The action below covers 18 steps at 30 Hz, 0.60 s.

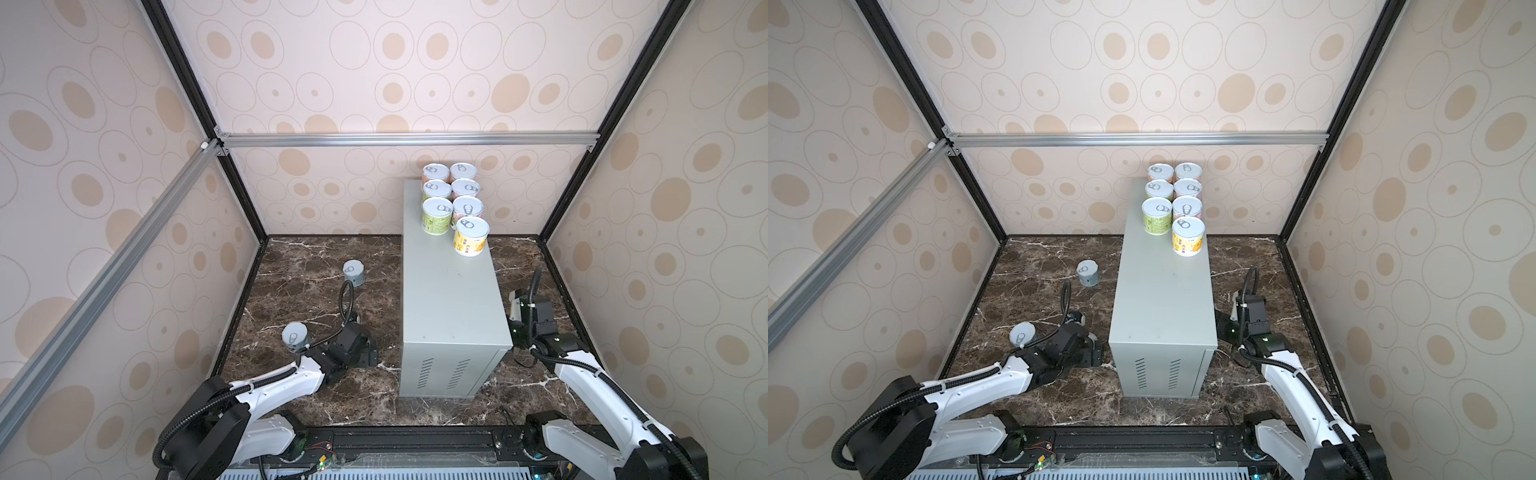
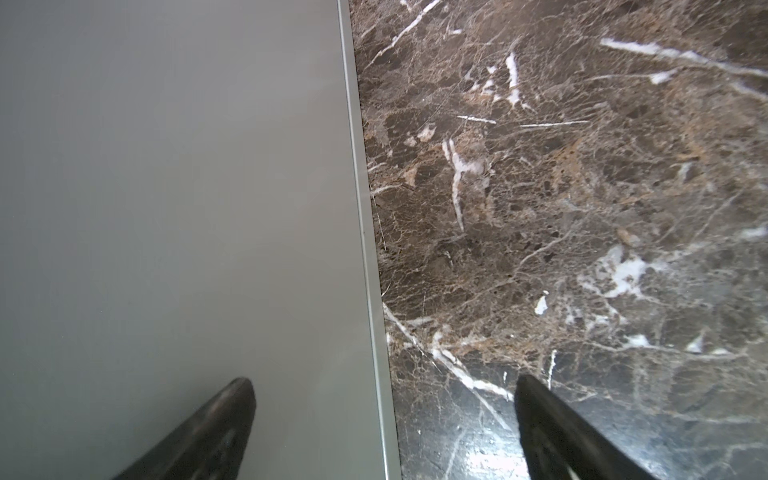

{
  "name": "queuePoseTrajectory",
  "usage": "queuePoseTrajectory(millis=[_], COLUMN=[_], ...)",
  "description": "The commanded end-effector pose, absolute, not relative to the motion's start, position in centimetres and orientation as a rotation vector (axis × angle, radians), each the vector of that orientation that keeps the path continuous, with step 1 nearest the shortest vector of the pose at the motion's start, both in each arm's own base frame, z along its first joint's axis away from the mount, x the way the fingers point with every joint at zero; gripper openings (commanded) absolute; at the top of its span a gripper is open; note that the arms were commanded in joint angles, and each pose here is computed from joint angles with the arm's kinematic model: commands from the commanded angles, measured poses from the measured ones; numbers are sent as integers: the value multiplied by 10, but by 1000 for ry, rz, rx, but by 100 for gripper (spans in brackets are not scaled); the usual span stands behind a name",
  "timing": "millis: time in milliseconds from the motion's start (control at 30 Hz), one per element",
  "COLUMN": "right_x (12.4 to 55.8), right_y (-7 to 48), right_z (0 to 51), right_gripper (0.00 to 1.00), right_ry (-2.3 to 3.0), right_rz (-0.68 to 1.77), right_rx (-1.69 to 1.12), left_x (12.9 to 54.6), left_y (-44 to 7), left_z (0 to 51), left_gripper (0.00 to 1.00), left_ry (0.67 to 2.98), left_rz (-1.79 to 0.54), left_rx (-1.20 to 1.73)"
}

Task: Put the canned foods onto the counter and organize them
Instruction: 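Lift the yellow-rimmed can off the floor with the left gripper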

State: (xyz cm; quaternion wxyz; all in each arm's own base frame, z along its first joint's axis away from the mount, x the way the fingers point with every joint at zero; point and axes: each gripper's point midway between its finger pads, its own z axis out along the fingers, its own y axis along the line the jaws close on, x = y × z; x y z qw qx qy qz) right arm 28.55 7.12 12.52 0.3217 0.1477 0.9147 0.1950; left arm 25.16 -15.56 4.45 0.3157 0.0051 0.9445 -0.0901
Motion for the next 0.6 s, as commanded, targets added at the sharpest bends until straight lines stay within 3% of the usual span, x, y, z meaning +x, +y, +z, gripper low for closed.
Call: queuePoseTrajectory(millis=[0,567], right_x=[282,275], right_y=[73,54], right_z=[123,89], right_gripper=[99,100], right_ry=[2402,2447], right_rz=[533,420], right_rx=[382,532], left_x=[255,269], left_y=[-155,-156], left_z=[39,33], left_gripper=[99,97], left_ry=[2482,2438], left_rz=[-233,-194], left_rx=[-8,-14])
